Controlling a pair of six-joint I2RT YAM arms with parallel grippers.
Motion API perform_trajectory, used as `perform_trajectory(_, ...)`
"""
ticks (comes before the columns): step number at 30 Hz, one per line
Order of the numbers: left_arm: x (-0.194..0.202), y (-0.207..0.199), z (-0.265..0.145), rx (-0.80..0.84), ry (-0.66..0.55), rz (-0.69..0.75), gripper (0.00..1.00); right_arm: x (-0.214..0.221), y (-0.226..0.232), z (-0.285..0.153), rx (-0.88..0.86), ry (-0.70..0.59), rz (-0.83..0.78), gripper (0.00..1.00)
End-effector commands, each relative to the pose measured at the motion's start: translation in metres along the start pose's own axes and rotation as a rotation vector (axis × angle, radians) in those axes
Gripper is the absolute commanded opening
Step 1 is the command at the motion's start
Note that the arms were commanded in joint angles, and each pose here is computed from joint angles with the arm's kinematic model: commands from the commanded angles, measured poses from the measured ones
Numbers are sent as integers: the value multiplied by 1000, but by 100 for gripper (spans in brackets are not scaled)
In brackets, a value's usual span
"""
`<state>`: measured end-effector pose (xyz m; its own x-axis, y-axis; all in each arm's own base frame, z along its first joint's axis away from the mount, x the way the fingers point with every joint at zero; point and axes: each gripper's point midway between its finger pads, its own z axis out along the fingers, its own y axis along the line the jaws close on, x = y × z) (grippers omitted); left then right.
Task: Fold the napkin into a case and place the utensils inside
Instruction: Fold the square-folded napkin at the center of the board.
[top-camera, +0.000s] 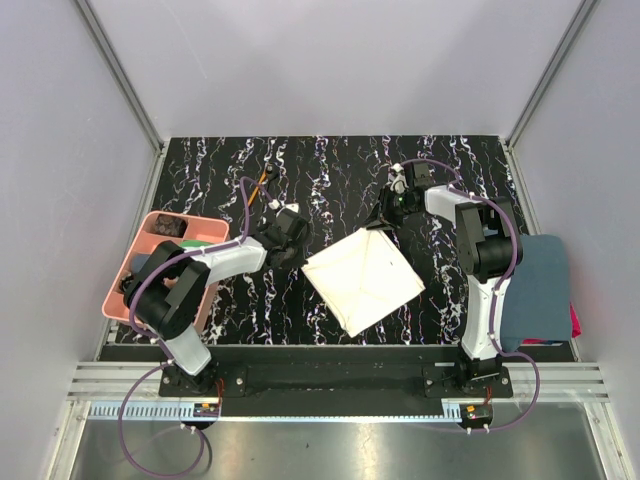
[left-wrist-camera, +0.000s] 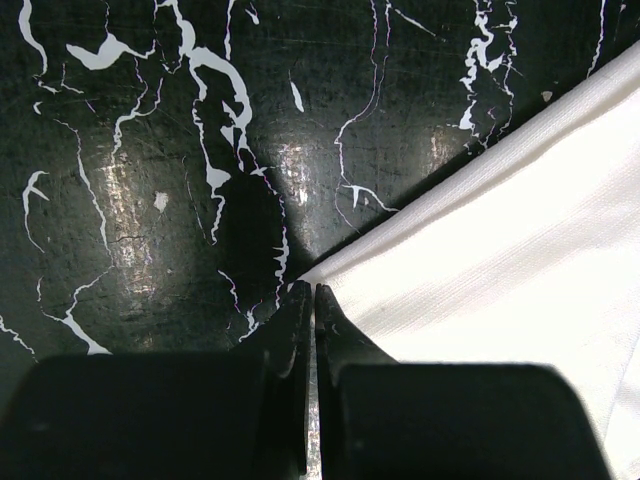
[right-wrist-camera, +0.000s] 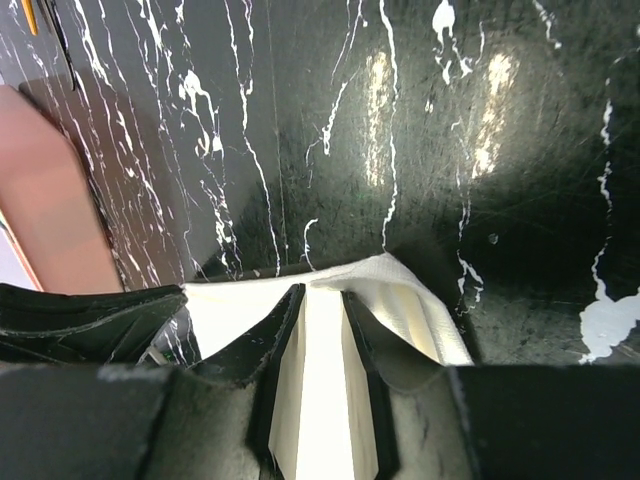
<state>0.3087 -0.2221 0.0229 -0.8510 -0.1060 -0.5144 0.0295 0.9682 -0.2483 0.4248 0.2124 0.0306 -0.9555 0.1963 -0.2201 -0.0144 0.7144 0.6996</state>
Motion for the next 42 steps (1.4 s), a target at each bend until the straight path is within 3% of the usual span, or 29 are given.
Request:
perform_trajectory(1, -16, 2, -7, -14, -54, 19, 0, -13, -3, 0, 24, -25, -37, 29)
perform_trajectory(4, -33, 1, -32, -38, -123, 37, 23, -12, -5, 3, 23, -16, -34, 29)
perform_trajectory(5, -37, 2, -41, -69, -152, 50, 38, -10, -5, 3, 23, -13, -32, 29)
perform_trajectory(6, -42, 0, -50, -70, -178, 52, 44, -10, -5, 3, 21, -11, -26, 29)
perform_trajectory(8, -51, -20, -74, 9, -226, 50, 47, -8, -6, 4, 21, -5, -23, 29)
perform_trajectory(10, -46, -44, -85, 134, -220, 54, 42, -8, -6, 3, 20, -6, -23, 29)
perform_trajectory(11, -37, -74, -90, 293, -177, 65, 38, -7, -5, 3, 17, -5, -22, 29)
perform_trajectory(12, -29, -88, -91, 368, -144, 68, 26, -8, -3, 1, 14, -8, -21, 29)
perform_trajectory(15, -4, -128, -88, 544, -58, 92, 15, -11, 12, -8, -9, -24, -22, 29)
perform_trajectory(18, 9, -134, -66, 550, 2, 71, 10, -12, 37, -32, -7, -54, -45, 36)
perform_trajectory(20, 10, -131, -57, 524, 6, 67, 9, -3, 49, -55, 45, -79, -68, 47)
perform_trajectory(25, 12, -131, -46, 510, 13, 73, 7, 69, 58, -67, 60, 14, -62, 53)
perform_trajectory(31, 26, -109, -30, 394, 57, 48, 4, 170, 91, -52, -30, 147, -139, 43)
perform_trajectory(36, 43, -88, -18, 316, 93, 36, 0, 201, 114, -52, -132, 152, -141, 30)
perform_trajectory(42, 56, -80, -8, 288, 125, 16, 0, 238, 112, -33, -165, 259, -123, 23)
